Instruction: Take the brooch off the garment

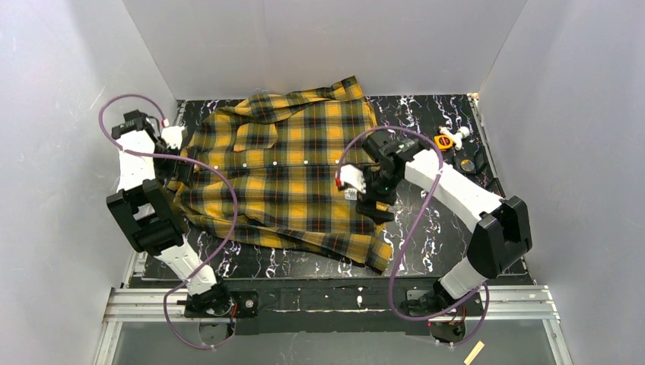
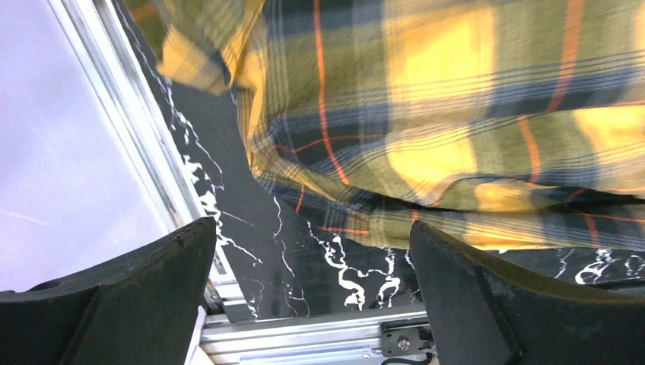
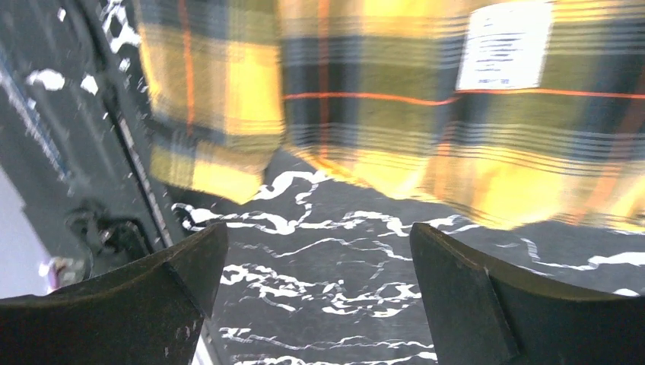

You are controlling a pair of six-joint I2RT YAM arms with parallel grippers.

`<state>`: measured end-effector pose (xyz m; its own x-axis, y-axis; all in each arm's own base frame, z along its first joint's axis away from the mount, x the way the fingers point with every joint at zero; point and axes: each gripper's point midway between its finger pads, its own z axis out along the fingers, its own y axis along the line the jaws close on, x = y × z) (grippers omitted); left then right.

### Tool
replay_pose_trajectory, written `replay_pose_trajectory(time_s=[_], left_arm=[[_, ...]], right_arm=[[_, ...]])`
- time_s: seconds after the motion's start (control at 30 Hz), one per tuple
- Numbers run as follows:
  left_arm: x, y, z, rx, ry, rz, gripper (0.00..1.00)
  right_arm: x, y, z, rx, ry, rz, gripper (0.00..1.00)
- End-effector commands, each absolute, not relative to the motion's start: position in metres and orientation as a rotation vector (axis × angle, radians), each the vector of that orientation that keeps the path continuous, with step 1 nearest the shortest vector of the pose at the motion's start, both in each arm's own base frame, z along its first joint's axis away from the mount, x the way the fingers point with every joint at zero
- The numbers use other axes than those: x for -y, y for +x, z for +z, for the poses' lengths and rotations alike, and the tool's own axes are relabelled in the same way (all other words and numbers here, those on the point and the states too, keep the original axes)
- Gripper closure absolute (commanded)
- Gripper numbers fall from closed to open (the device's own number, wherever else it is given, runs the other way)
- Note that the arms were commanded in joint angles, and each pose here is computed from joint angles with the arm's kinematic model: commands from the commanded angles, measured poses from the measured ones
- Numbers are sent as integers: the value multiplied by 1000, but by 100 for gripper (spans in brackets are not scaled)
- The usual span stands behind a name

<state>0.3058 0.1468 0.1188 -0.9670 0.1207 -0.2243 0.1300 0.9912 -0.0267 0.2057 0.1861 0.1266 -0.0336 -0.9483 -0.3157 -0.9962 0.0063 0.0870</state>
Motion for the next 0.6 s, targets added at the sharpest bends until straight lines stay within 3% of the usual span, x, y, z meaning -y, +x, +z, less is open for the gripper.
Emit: replay_pose_trajectory(time_s=[0.0,0.27,0.4,0.57], left_arm=[[-105,319,185,-2773,316,-120,2],[-53,366,257,-2639,280,-232,2],[-45,382,271,-2612,152,-277,2],[-45,387,255,-2631,41,-255,2]], right_arm=[[-213,253,169,-2043,-1815,452,2],[-213,351,238,-2073,-1333,408,2],[-166,403,261,-2160,-954,442,2],[-81,438,248,-2260,-533,424,1]])
